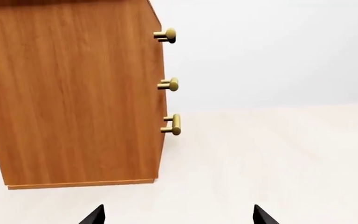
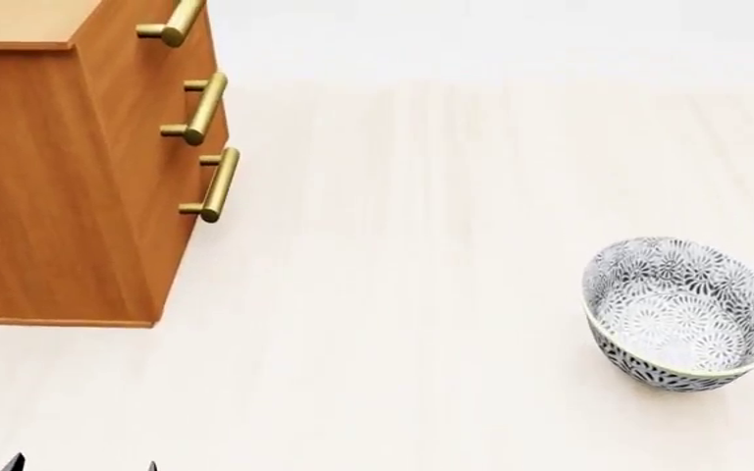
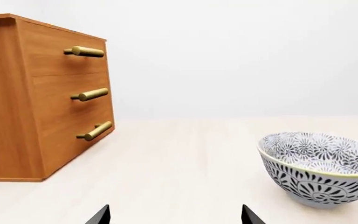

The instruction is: Put the bowl on top of the cabinet.

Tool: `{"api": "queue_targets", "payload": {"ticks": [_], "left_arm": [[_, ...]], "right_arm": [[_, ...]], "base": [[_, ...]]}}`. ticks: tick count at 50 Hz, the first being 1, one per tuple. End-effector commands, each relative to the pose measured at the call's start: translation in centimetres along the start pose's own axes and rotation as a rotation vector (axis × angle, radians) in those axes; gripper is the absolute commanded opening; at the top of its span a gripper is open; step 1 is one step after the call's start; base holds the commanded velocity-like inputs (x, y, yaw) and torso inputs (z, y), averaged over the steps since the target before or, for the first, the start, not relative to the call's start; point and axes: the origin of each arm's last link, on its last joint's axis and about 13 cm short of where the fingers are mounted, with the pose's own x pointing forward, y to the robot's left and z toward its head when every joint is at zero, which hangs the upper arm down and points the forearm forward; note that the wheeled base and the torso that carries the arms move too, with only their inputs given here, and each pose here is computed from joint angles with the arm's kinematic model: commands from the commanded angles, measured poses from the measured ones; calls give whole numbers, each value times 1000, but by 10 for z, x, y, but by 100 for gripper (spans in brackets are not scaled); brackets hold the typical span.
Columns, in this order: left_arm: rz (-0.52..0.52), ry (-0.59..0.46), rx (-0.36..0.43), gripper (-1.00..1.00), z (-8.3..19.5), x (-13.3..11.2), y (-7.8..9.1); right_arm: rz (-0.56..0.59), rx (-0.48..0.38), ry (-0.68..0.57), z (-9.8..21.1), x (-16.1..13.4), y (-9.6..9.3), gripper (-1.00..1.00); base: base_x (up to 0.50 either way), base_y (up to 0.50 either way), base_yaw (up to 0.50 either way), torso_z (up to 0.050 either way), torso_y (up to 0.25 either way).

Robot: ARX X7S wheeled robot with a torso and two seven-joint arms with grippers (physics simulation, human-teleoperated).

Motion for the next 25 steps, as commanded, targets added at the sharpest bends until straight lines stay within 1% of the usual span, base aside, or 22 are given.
{"api": "queue_targets", "payload": {"ticks": [1, 7, 25], "left_arm": [[-2, -30, 7, 100, 5, -5, -1], [-6, -35, 8, 100, 6, -7, -1], [-5, -32, 9, 100, 5, -5, -1]], "right_arm": [[15, -20, -56, 6, -10, 2, 100], [20, -19, -66, 7, -12, 2, 100], [17, -22, -68, 6, -12, 2, 100]], "base": [[156, 0, 0, 0, 0], [233, 0, 0, 0, 0], [306, 0, 0, 0, 0]]}}
